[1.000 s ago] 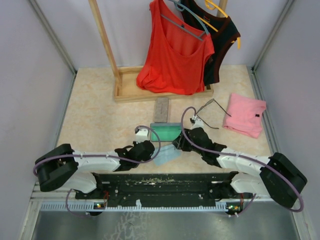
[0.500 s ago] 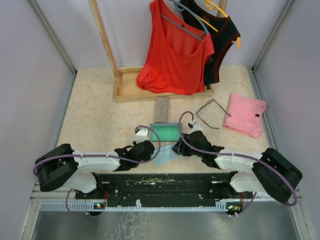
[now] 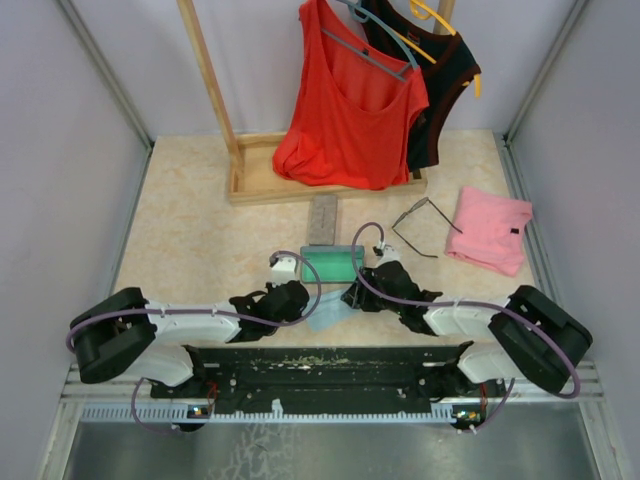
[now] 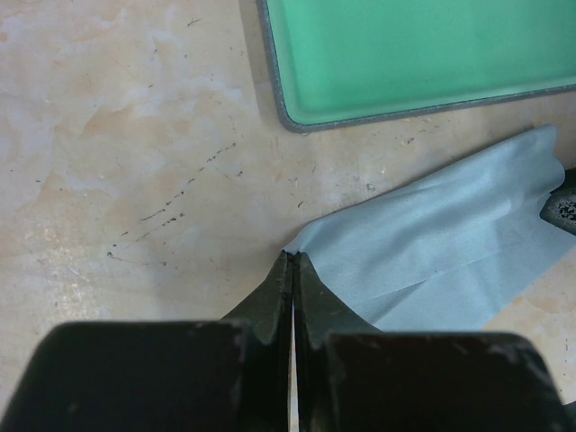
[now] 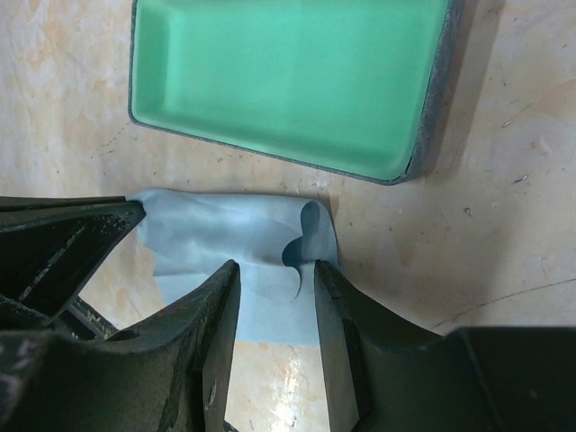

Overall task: Organize the sunglasses
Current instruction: Fold the glasses cleaning cloth at the center of the board.

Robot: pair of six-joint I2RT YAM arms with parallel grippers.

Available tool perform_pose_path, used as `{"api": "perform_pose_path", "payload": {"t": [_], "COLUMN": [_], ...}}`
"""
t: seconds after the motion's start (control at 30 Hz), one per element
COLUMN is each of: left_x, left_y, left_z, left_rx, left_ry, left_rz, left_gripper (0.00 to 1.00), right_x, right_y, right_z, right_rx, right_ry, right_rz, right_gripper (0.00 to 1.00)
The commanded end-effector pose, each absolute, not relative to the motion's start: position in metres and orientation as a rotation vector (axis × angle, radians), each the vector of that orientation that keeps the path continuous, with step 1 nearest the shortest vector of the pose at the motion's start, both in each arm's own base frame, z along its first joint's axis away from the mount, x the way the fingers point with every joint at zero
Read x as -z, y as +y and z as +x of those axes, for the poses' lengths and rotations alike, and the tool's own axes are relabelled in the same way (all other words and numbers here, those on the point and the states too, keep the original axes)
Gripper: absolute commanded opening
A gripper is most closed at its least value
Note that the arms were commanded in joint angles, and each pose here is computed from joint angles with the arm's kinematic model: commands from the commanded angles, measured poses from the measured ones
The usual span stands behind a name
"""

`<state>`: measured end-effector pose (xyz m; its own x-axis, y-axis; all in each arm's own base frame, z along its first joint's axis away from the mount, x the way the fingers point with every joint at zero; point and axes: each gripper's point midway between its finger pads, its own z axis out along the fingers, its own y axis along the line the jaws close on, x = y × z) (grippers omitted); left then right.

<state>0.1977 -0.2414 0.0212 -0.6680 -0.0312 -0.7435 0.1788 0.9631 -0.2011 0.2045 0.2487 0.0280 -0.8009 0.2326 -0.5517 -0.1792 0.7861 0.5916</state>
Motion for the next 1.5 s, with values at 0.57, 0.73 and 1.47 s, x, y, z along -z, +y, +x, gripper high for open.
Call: {"api": "perform_pose_path", "payload": {"t": [0.57, 0.73, 1.47], "left_x": [-0.011, -0.011, -0.011], "left_y": [-0.234, -0.234, -0.232], "left_z": [0.192, 0.192, 0.191], "left_rx": [0.313, 0.313, 0.316], "left_ry": [2.310, 2.313, 2.314], "left_rz": [0.110, 0.113, 0.112], "left_gripper": [0.00, 0.00, 0.00], "right_x": [-0.043, -0.042, -0.040], "right_y": [0.265, 0.265, 0.259], "right_z": [0.216, 0.215, 0.224], "right_rx": [-0.963, -0.969, -0.896], "right_ry": [2.264, 2.270, 2.254], "right_rz": [0.012, 0.012, 0.022], "right_gripper": [0.39, 0.39, 0.39]}}
